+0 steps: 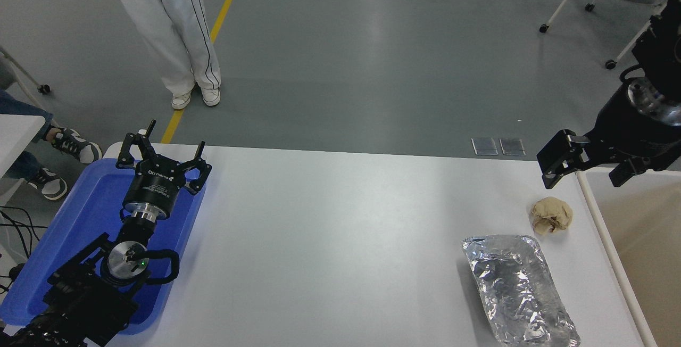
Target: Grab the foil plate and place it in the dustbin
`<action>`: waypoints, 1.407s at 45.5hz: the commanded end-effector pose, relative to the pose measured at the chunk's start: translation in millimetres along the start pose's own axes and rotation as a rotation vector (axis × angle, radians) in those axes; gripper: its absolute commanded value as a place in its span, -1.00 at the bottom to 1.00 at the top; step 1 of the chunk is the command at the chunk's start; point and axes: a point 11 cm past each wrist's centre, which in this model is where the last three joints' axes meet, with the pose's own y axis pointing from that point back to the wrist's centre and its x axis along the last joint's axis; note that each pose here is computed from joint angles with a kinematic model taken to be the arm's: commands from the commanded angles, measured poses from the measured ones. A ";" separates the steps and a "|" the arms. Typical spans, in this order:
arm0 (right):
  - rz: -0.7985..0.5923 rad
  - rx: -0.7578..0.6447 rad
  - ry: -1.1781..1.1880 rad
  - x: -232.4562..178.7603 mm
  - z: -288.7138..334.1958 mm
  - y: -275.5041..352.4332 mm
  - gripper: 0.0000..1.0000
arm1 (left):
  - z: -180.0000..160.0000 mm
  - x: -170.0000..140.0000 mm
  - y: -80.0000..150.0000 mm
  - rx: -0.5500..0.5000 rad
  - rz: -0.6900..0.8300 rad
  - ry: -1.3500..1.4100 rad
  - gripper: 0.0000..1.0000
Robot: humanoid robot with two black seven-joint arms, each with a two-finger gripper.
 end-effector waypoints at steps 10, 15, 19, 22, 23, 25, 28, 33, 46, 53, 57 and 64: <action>-0.001 0.000 0.000 -0.2 0.0 -0.5 1.00 | -1.0 -0.1 0.2 0.005 -0.001 -0.003 1.00; -0.015 0.001 -0.001 -2.0 0.4 -5.3 1.00 | -1.0 -0.1 0.2 0.005 -0.001 -0.003 1.00; -0.015 0.001 0.001 -1.8 -0.4 -5.2 1.00 | -1.0 -0.1 0.2 0.005 -0.001 -0.003 1.00; -0.013 0.002 0.002 -1.4 -1.0 -4.6 1.00 | -1.0 -0.1 0.2 0.005 -0.001 -0.003 1.00; -0.013 0.002 0.002 -1.4 -1.0 -4.6 1.00 | -1.0 -0.1 0.2 0.005 -0.001 -0.003 1.00; -0.011 0.003 0.003 -0.9 -1.3 -4.4 1.00 | -1.0 -0.1 0.2 0.005 -0.001 -0.003 1.00; -0.011 0.003 0.003 -0.9 -1.3 -4.4 1.00 | -1.0 -0.1 0.2 0.005 -0.001 -0.003 1.00; -0.011 0.002 0.002 -1.0 -0.8 -4.4 1.00 | -1.0 -0.1 0.2 0.005 -0.001 -0.003 1.00; -0.025 -0.017 0.004 -2.4 0.6 -8.3 1.00 | -0.7 -0.1 0.1 0.003 -0.001 -0.002 1.00; -0.025 -0.021 -0.002 -2.9 3.5 -8.0 1.00 | -0.7 -0.1 0.1 0.003 -0.001 -0.002 1.00; -0.017 0.012 -0.004 -0.8 -5.2 -6.4 1.00 | -0.7 -0.1 0.1 0.003 -0.001 -0.002 1.00; -0.020 0.020 -0.072 -3.2 3.4 -6.5 1.00 | -0.7 -0.1 0.1 0.003 -0.001 -0.002 1.00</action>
